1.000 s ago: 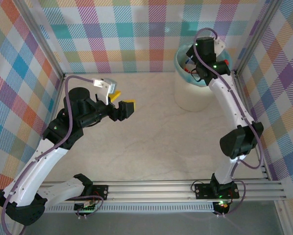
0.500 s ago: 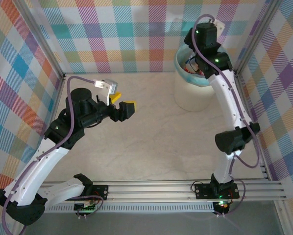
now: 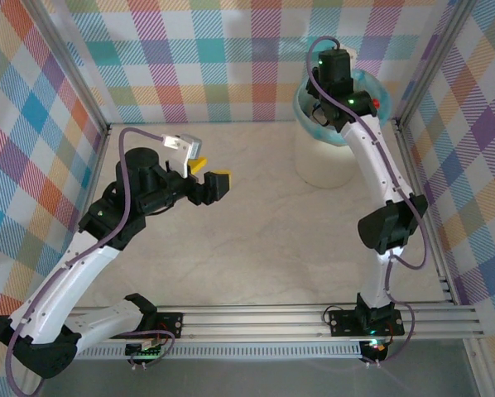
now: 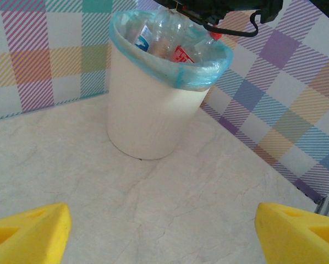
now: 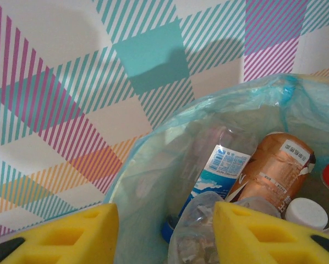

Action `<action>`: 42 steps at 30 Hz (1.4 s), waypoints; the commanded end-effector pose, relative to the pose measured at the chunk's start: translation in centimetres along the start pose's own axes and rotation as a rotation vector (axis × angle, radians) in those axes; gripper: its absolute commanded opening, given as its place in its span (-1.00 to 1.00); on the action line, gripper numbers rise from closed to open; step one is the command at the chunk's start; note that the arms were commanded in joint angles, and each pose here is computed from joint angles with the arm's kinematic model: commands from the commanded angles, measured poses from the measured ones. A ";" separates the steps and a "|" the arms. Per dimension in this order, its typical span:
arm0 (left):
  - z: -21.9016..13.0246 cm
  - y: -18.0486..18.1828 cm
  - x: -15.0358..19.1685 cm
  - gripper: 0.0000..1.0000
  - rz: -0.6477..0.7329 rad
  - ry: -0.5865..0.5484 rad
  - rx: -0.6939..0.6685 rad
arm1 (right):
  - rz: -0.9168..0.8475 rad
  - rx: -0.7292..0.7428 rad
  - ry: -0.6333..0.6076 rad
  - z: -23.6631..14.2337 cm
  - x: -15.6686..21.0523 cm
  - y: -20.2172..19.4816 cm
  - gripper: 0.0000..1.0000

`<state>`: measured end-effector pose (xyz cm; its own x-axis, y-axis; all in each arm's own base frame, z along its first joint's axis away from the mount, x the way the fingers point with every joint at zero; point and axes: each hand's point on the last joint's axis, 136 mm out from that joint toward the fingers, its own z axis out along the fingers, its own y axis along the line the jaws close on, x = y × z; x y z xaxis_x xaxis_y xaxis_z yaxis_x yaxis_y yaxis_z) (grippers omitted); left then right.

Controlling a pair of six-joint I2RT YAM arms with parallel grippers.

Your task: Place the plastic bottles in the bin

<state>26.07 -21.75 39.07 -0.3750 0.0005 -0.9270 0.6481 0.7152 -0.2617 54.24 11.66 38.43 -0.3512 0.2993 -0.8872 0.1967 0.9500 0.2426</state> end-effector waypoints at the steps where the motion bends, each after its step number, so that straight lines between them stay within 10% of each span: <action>1: 0.3 0.3 0.2 0.73 -0.018 0.002 -0.006 | -0.051 0.090 0.324 3.0 10.3 -3.1 -0.05; 26: 0.8 0.5 0.9 0.73 -0.046 0.028 -0.007 | 0.055 0.246 0.518 6.5 18.3 -11.0 -0.02; 38: 0.3 0.5 0.0 0.72 -0.045 0.005 -0.017 | 0.098 0.100 0.324 1.2 8.8 -7.5 0.11; 42: 0.0 0.4 -0.3 0.72 -0.041 -0.005 -0.021 | 0.100 0.074 0.222 -1.6 4.9 -6.9 0.45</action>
<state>26.53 -22.00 37.98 -0.4157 -0.0066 -0.9095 0.6276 0.7216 -0.2921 52.73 7.58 33.94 -0.4312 0.4670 -0.7720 0.2649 0.8834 0.3865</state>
